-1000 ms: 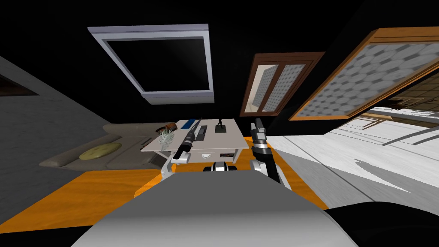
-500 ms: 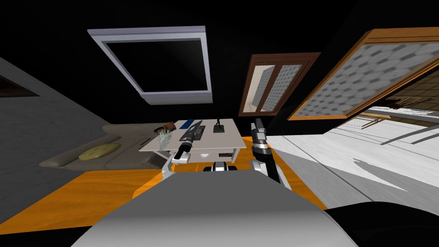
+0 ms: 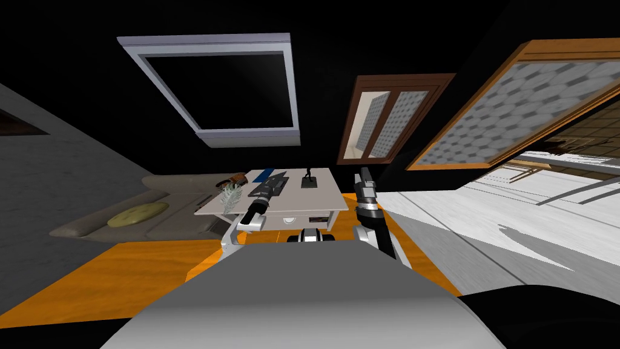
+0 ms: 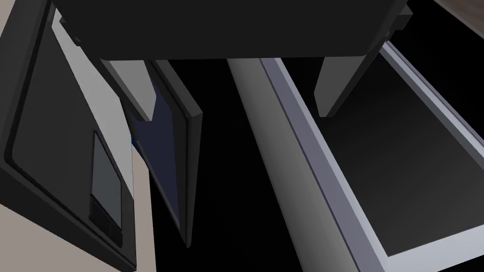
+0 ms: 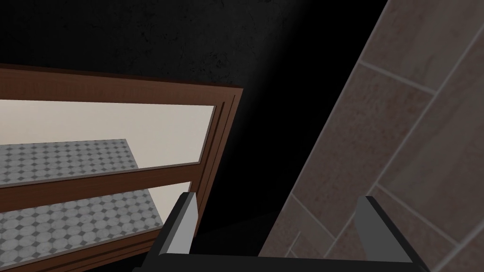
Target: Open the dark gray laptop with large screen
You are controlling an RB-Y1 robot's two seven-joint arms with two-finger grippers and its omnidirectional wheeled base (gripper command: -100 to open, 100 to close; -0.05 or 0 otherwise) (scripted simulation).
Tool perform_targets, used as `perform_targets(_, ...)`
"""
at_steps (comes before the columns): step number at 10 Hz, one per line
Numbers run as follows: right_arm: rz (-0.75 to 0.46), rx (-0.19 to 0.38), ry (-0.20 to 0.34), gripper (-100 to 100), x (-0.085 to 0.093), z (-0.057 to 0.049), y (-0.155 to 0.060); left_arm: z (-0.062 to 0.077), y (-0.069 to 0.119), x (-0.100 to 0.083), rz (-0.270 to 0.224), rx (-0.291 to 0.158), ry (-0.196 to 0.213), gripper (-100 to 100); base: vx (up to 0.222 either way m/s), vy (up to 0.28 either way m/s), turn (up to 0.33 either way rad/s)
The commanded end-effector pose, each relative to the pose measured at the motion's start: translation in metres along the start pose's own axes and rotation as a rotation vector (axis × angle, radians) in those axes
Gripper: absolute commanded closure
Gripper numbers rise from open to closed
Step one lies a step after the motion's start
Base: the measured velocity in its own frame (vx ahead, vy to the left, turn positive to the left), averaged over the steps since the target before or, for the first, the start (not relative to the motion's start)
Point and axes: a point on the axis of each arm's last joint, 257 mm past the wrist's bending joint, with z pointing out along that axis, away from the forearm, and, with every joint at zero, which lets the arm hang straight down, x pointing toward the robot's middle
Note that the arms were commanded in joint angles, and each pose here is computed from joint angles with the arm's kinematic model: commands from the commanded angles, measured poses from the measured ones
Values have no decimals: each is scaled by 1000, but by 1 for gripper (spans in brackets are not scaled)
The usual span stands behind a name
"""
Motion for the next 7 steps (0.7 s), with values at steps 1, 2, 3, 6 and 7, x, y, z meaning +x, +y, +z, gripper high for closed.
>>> perform_targets(1,0,0,0,0,0,0,0,-4,-15,-4,0,2,1,-100,13,-7,-2)
perform_targets(2,0,0,0,0,0,0,0,-6,-20,-5,0,2,2,-100,16,-5,1)
perform_targets(3,0,0,0,0,0,0,0,-5,-15,-5,0,0,1,-100,8,-1,1)
perform_targets(6,0,0,0,0,0,0,0,-5,-13,-5,-1,-7,1,0,0,0,0)
perform_targets(7,0,0,0,0,0,0,0,-6,-12,-5,-1,-10,2,0,0,0,0)
